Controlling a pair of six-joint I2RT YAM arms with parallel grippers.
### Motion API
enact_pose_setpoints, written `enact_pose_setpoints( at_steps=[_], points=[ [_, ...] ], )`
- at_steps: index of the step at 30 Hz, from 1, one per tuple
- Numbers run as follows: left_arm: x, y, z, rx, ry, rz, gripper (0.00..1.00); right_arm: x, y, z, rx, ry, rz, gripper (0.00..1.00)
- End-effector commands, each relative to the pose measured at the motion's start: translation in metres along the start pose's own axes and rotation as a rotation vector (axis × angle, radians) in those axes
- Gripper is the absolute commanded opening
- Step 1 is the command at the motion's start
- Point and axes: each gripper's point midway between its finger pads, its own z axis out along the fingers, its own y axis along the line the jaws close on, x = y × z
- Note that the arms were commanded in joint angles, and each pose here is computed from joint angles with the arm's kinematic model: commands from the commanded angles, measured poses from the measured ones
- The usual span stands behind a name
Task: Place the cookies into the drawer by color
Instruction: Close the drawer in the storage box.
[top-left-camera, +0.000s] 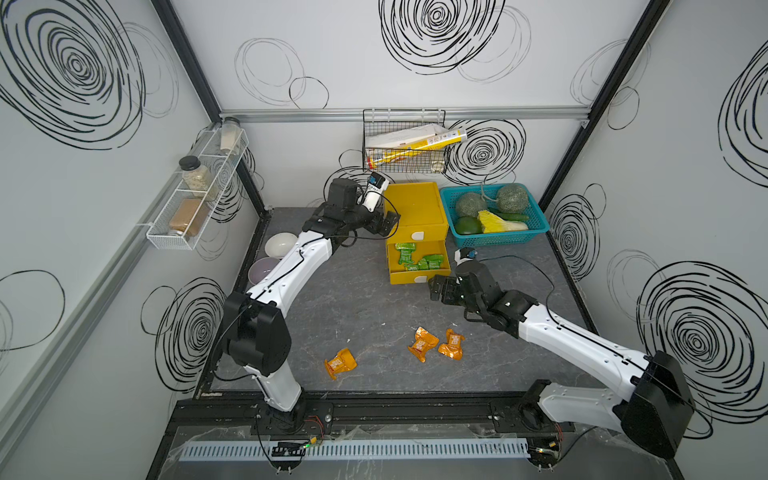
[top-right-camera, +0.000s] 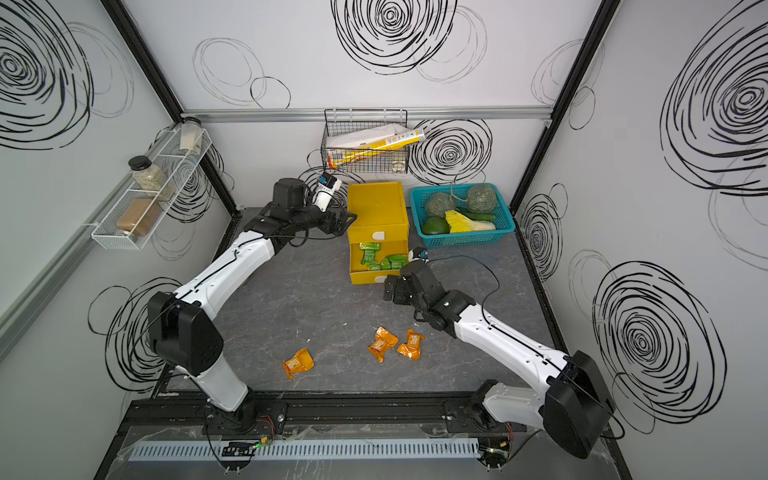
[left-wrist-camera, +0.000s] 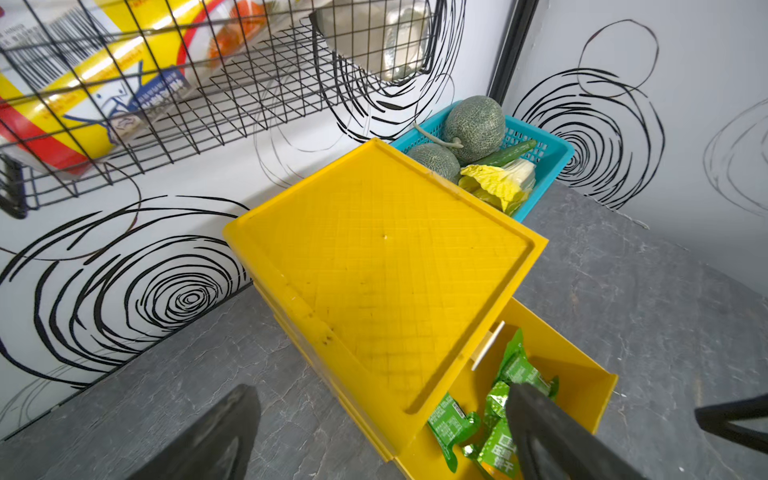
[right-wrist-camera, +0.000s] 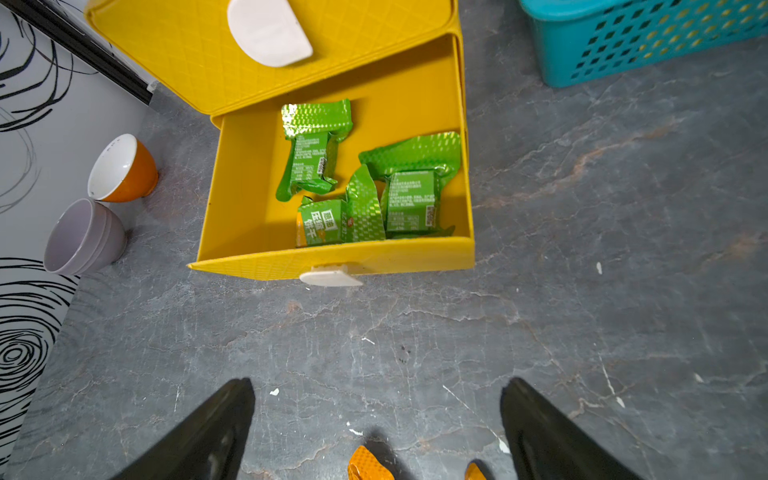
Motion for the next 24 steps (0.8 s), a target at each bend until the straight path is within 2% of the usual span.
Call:
enact_pose_setpoints(
  at_steps=[1,12,24],
  points=[
    [-0.008,0.012,0.010,-0.057,-0.007,-0.016,0.99,0.009,-0.001,0.000,-0.031,0.005,0.041,0.96],
    [0.004,0.036,0.061,-0.097,0.054,-0.056,0.99,0.036,-0.003,0.017,-0.044,0.085,0.071,0.93],
    [0.053,0.044,0.087,-0.105,0.163,-0.086,0.98,0.046,0.001,0.043,-0.040,0.111,0.078,0.86]
  ],
)
